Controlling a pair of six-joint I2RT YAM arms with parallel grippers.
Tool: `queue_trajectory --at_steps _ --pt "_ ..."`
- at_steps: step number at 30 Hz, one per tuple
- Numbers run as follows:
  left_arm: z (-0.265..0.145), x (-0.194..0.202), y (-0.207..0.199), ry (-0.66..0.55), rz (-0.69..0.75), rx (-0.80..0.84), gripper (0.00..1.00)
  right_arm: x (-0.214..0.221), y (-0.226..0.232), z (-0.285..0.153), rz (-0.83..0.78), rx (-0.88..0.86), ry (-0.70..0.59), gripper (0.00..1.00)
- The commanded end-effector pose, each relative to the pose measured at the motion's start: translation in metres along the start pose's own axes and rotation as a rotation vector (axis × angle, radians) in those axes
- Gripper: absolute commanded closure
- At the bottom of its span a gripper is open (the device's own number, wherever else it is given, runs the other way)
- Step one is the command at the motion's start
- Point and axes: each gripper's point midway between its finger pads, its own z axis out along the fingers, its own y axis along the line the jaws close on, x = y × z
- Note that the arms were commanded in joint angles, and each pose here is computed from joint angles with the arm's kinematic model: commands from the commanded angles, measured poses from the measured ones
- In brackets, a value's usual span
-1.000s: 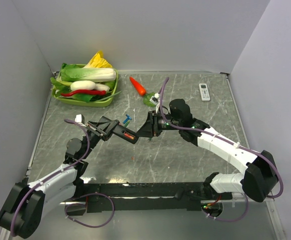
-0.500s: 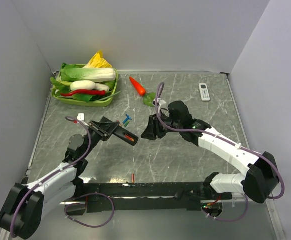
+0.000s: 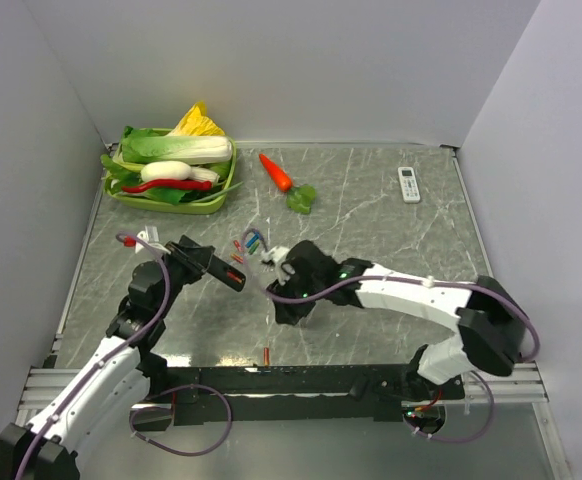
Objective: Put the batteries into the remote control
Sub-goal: Pick up the battery from the center of the board.
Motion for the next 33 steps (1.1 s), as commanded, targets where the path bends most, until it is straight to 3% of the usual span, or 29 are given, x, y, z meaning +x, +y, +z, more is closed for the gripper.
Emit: queue_trajectory --at_steps 1,8,13,22,33 --pt "-0.012 -0.011 0.031 -0.036 0.09 -0.171 0.98 0.004 0.019 0.021 -0.097 -0.009 0.071 0.48" --pt "-0.036 -0.04 0.019 -0.121 0.138 -0.176 0.98 0.012 0.042 0.047 -0.126 0.009 0.158 0.48" --pt "-0.053 -0.056 0.004 -0.161 0.168 -0.144 0.98 0.028 0.054 0.061 -0.045 0.059 0.224 0.48" --pt "-0.062 -0.051 0.0 -0.15 0.173 -0.109 0.98 0.058 0.054 0.076 0.094 0.199 0.341 0.48" --pt "-0.064 -0.043 -0.007 -0.125 0.174 -0.07 0.98 0.072 0.053 0.085 0.156 0.244 0.409 0.65"
